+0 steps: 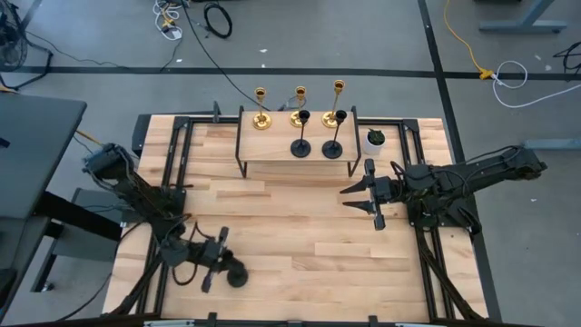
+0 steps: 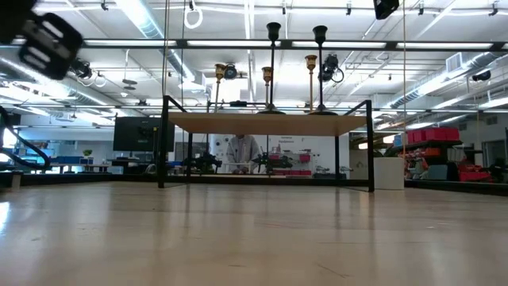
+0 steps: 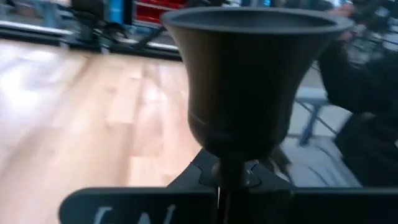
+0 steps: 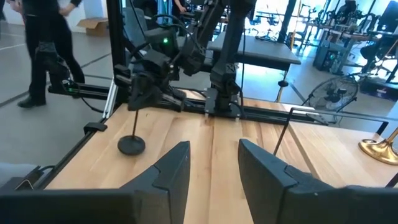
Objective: Pick & Place candle stick holders
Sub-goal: Put the black candle holder on the shelf
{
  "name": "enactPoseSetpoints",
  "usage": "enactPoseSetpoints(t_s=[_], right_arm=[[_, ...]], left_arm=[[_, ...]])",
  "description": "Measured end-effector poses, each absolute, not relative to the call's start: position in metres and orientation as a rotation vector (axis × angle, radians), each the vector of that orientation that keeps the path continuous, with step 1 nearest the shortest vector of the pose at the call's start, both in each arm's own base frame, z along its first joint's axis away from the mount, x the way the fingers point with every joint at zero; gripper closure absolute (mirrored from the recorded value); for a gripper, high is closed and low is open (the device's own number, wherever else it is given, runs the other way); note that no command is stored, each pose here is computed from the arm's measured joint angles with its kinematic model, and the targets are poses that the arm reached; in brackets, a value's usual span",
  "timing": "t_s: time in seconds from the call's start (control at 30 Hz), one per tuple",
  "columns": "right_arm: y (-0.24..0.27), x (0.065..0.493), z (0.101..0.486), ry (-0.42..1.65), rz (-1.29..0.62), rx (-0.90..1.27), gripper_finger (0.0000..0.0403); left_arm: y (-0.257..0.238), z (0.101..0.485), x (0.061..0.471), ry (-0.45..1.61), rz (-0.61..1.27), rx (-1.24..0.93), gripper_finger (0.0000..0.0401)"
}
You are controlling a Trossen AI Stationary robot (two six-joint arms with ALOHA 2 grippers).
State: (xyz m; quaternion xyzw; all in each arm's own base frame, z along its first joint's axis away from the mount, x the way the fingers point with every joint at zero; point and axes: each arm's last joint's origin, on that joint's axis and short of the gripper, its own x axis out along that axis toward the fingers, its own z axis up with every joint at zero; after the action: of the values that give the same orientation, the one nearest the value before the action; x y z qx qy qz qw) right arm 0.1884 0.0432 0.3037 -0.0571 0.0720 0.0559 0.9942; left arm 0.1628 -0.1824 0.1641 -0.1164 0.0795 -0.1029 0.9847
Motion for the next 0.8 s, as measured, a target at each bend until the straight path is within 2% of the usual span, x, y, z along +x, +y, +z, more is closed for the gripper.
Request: enactPoseSetpoints(t_s=[0.3,0.6,0.8], right_arm=[[0.043,0.188,0.304,0.144,0.114,-0.145,0.0268],[0.043,0.188,0.303,0.146,0.117,-0.171,0.0268],[0.043,0.188,0.302,0.161,0.119,-0.213,0.0268]], left_arm=[[-0.145,0.188,0.187,0.052,-0.047,-0.314,0.04],[-0.099,0.228,0.192,-0.096,0.085,-0.272,0.04],[-0.067,0.261,0.198,0.024,0.224,-0.17,0.0401]])
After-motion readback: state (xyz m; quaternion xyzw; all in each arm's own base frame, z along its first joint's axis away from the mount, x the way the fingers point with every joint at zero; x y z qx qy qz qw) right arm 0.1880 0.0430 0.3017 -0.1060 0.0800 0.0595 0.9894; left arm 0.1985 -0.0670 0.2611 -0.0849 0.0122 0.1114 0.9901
